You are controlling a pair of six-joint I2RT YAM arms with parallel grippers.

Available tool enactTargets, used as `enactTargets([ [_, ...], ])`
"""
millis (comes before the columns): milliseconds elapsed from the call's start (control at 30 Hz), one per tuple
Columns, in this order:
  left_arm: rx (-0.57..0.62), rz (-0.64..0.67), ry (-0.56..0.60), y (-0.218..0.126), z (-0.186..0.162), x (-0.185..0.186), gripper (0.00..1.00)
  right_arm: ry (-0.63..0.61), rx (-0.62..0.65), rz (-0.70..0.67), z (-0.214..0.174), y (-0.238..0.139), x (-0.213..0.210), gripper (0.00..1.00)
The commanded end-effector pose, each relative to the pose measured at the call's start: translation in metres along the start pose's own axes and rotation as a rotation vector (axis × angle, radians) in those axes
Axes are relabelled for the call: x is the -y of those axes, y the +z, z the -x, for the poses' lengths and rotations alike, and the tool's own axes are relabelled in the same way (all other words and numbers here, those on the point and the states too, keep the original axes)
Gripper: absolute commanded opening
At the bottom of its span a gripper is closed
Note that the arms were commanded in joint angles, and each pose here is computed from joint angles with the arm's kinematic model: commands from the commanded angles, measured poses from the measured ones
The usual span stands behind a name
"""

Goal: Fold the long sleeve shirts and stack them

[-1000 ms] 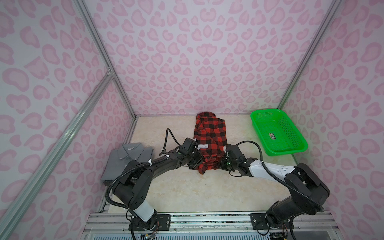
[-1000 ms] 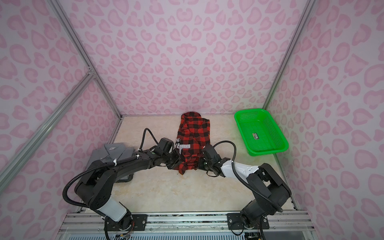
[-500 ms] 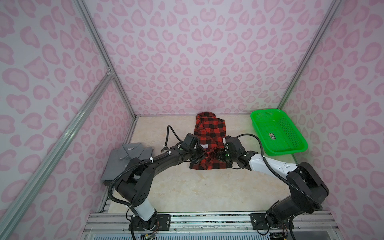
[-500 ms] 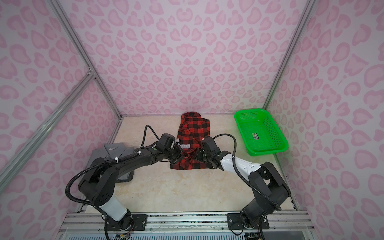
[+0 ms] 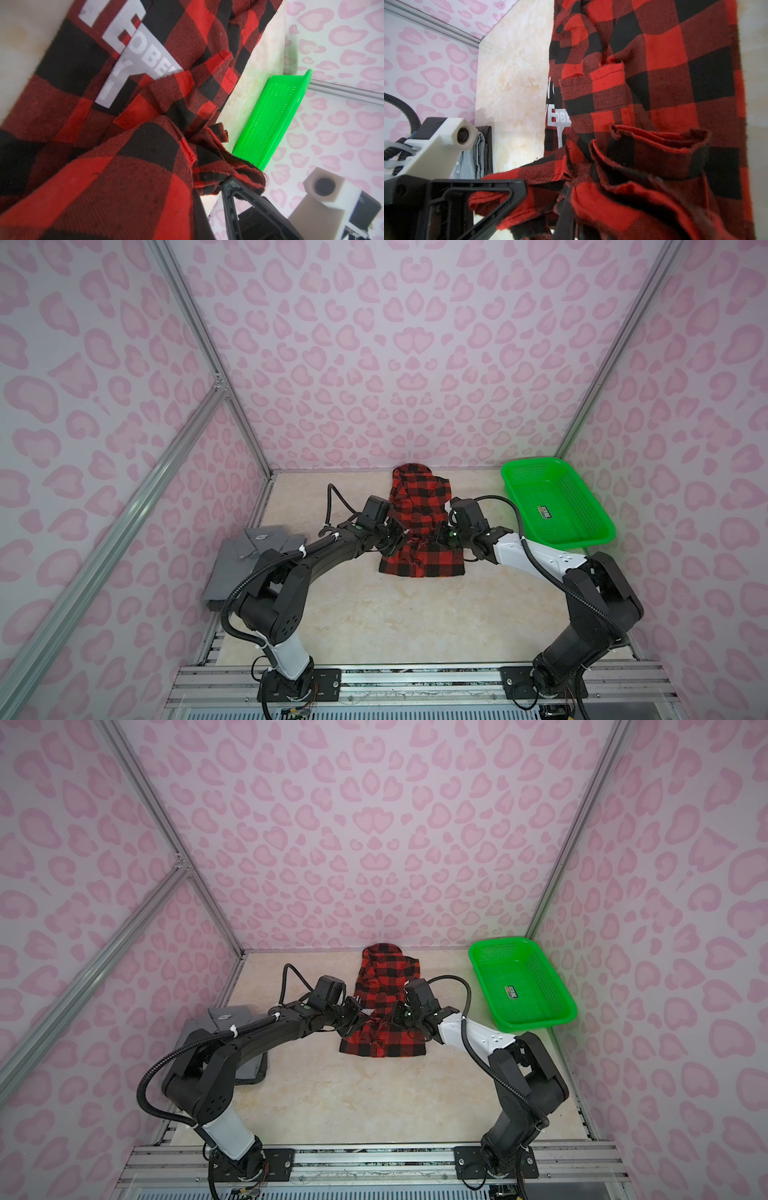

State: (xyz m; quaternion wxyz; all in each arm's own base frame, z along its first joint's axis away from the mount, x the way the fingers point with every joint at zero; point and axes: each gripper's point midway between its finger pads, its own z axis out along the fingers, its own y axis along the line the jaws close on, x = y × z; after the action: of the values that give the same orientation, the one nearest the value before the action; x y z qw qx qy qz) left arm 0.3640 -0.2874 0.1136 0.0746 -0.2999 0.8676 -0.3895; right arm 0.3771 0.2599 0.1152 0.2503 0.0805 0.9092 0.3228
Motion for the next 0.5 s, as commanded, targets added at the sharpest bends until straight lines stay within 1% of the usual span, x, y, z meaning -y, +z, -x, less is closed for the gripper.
enactTargets([
  [0, -0.005, 0.001, -0.008, 0.003, 0.005, 0.004, 0.16, 0.016, -0.021, 0.002, 0.000, 0.006, 0.003, 0.00],
  [67, -0.006, 0.001, -0.010, 0.005, 0.007, 0.005, 0.21, 0.022, -0.019, 0.004, 0.005, 0.008, 0.003, 0.02],
  [133, -0.008, 0.000, -0.014, 0.006, 0.009, 0.006, 0.30, 0.025, -0.017, 0.000, 0.010, 0.009, 0.003, 0.07],
  [233, -0.006, -0.005, -0.011, 0.004, 0.011, 0.010, 0.46, 0.011, -0.033, -0.002, 0.014, 0.012, 0.001, 0.21],
  [300, -0.004, -0.006, -0.008, 0.002, 0.012, 0.012, 0.49, 0.002, -0.048, -0.005, 0.015, 0.013, -0.001, 0.26],
  [367, 0.002, -0.009, -0.008, 0.000, 0.014, 0.014, 0.53, -0.012, -0.048, -0.001, 0.017, 0.011, -0.003, 0.34],
  [433, 0.004, -0.009, -0.006, -0.001, 0.015, 0.015, 0.54, -0.026, -0.053, 0.008, 0.019, 0.008, -0.006, 0.41],
  [467, 0.006, -0.010, -0.005, -0.001, 0.015, 0.015, 0.54, -0.033, -0.059, 0.009, 0.020, 0.006, -0.008, 0.43],
])
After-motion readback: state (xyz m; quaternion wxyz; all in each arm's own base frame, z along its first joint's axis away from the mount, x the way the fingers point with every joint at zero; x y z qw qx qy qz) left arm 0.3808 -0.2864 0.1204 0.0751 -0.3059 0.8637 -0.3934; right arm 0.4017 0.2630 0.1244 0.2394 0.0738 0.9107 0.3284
